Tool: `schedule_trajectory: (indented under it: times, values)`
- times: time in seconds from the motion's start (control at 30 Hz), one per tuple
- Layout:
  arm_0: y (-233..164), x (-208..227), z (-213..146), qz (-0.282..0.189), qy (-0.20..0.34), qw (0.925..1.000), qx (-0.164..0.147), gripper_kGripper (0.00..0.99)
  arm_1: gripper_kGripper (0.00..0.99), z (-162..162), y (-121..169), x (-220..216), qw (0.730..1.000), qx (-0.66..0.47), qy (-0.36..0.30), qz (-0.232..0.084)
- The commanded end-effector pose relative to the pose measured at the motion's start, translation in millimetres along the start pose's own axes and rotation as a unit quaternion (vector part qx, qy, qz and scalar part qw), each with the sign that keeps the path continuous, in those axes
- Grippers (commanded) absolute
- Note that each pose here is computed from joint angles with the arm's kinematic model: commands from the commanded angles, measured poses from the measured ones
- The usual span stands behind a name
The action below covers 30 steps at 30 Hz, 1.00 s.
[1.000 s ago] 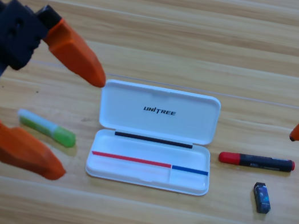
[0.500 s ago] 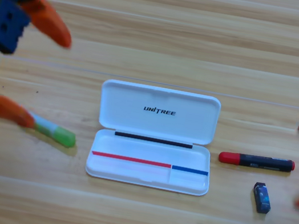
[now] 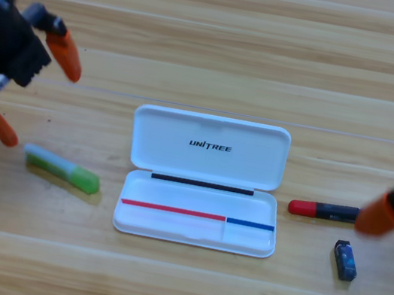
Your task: Clean up eraser and pencils
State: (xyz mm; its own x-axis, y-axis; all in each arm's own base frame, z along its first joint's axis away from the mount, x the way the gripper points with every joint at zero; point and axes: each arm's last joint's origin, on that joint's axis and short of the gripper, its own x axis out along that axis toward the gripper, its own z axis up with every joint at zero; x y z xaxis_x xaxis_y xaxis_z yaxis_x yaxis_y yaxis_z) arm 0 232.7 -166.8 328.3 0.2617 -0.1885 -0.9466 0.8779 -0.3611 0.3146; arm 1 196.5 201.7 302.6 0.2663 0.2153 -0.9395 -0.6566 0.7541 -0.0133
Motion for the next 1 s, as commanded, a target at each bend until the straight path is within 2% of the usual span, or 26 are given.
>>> schedule_trajectory:
  times: [0.03,0.17,0.3,0.5,0.67,0.7,0.8,0.83,0.97,1.0]
  values:
    - [18.3,59.8,-29.9,-0.084,0.035,0.9943,-0.055,0.976,0.988,1.8,-5.5,59.5,0.992,0.085,0.092,0.009]
    - [21.4,85.4,-33.9,-0.118,0.048,0.9893,-0.071,0.976,0.988,1.0,-3.7,89.5,0.981,0.16,0.111,0.009]
    - [26.5,110.7,-36.6,-0.148,0.058,0.984,-0.08,0.976,0.953,4.6,-5.7,117.6,0.972,0.209,0.106,-0.007]
    - [37.4,143.4,-39.9,-0.173,0.064,0.9776,-0.102,0.989,0.917,6.7,-10.5,151.4,0.96,0.247,0.128,-0.021]
    - [41.9,162.8,-43.2,-0.178,0.061,0.976,-0.11,0.989,0.89,3.0,-18.5,161.9,0.95,0.275,0.144,-0.029]
    - [42.2,165.1,-43.9,-0.177,0.061,0.9761,-0.111,0.989,0.856,1.4,-20.3,163.3,0.948,0.281,0.148,-0.028]
    - [44.0,166.2,-44.6,-0.173,0.058,0.9768,-0.113,0.989,0.729,-4.9,-23.7,166.1,0.941,0.296,0.164,-0.019]
    - [44.0,166.5,-45.2,-0.172,0.058,0.9767,-0.114,0.989,0.643,-6.8,-24.6,166.5,0.939,0.299,0.167,-0.018]
    - [44.2,165.8,-45.0,-0.164,0.055,0.9777,-0.119,0.99,0.078,-12.9,-25.6,167.2,0.937,0.3,0.176,-0.018]
    - [44.1,165.3,-44.3,-0.161,0.054,0.9781,-0.12,0.99,0.0,-13.9,-25.9,168.7,0.936,0.3,0.18,-0.018]
